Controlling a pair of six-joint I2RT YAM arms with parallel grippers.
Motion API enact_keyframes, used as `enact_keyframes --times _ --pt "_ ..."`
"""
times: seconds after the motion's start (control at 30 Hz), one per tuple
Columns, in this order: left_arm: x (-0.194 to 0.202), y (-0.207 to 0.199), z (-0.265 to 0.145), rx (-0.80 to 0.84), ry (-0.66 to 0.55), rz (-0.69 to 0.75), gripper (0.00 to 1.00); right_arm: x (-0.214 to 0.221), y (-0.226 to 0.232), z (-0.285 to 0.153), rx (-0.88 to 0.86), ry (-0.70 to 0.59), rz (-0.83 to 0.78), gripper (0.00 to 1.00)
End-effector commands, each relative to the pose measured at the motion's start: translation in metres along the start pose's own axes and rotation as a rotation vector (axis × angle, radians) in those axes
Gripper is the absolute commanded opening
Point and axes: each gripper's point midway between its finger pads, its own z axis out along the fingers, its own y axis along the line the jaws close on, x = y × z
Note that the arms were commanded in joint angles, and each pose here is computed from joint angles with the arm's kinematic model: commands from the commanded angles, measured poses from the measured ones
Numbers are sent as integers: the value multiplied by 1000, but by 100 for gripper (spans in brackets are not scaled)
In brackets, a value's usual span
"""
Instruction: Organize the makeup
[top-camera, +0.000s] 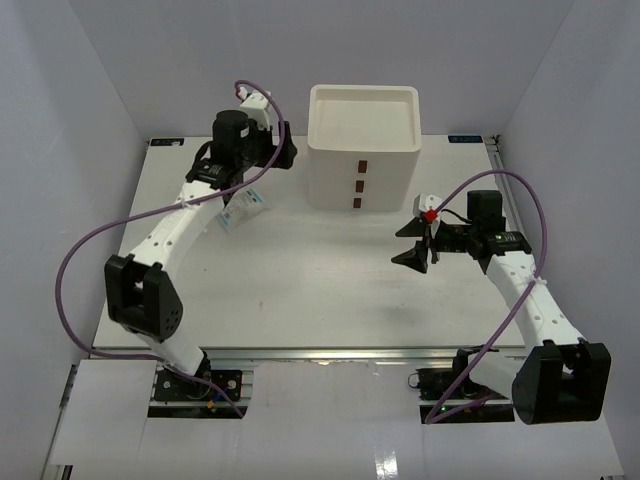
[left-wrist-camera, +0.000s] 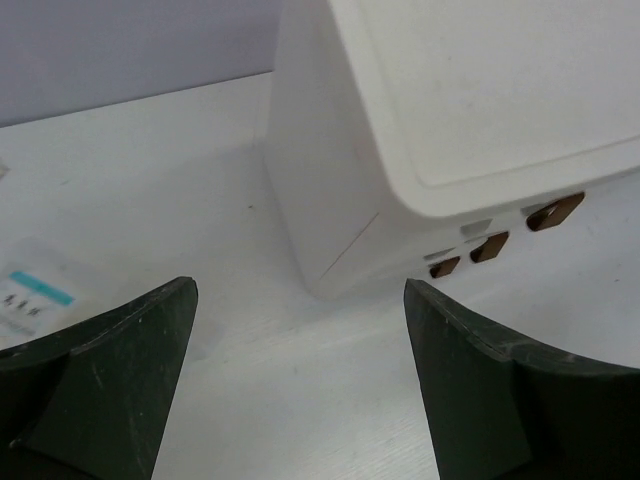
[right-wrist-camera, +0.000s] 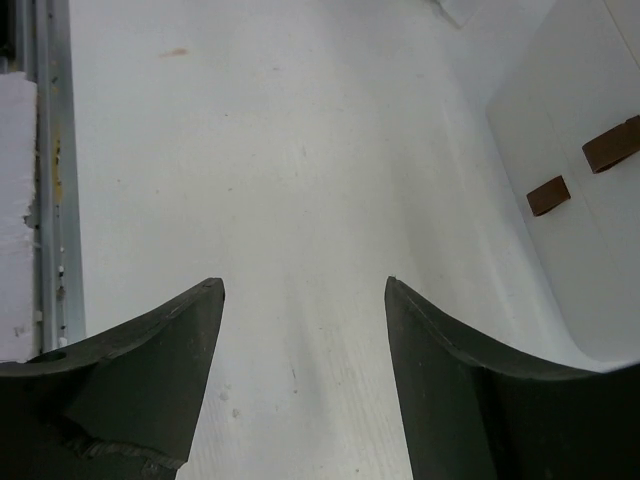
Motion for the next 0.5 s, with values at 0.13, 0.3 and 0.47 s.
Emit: enact_keyframes --times 0.13,0.3,0.47 --pt "81 66 -53 -121 80 232 96 -21 20 -17 -30 -127 -43 72" --pt "118 79 -38 -108 144 358 91 -15 20 -17 -26 -124 -28 72" --pt "139 101 -12 -160 228 431 85 -15 21 -19 -20 -128 -38 72"
